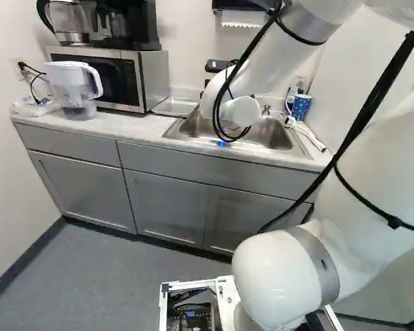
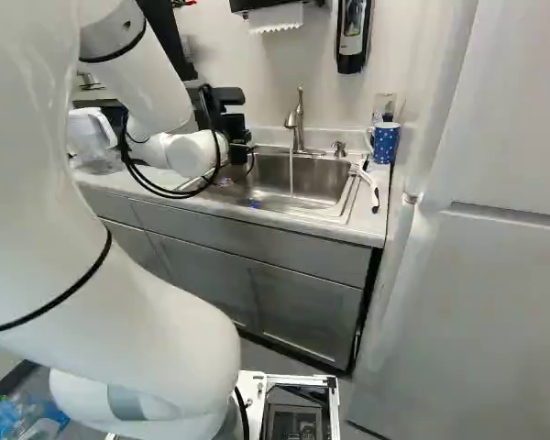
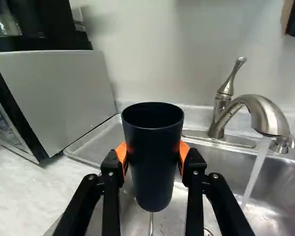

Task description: Rinse the cup and place it in the tray

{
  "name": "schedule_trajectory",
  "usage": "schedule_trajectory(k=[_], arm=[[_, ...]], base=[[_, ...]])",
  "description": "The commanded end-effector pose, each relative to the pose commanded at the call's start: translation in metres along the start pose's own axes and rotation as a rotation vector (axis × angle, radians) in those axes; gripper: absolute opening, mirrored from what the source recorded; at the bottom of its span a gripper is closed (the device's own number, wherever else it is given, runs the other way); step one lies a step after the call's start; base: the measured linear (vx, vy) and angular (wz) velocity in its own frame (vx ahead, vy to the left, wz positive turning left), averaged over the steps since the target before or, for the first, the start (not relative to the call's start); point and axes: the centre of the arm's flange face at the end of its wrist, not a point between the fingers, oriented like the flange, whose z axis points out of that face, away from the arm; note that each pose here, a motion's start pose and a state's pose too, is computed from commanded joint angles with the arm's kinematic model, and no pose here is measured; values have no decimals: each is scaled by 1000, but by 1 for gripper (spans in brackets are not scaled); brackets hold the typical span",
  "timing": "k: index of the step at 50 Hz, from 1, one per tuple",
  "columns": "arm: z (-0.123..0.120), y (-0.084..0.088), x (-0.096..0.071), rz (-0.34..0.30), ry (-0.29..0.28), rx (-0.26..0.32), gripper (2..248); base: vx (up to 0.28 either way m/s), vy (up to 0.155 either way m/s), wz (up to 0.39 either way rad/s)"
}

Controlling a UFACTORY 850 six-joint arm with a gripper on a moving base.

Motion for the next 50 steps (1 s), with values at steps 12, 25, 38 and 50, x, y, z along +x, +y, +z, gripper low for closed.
schedule_trajectory(k=[12,25,38,50], arm=[[3,17,-5,4,-8,-39,121],[7,37,-15,8,-15,-82,121],[10,56,-25,12,-10,-124,121],[12,74,-34,16,-12,-163,121]], base=[[0,0,0],[0,0,0],[0,0,0],[0,0,0]])
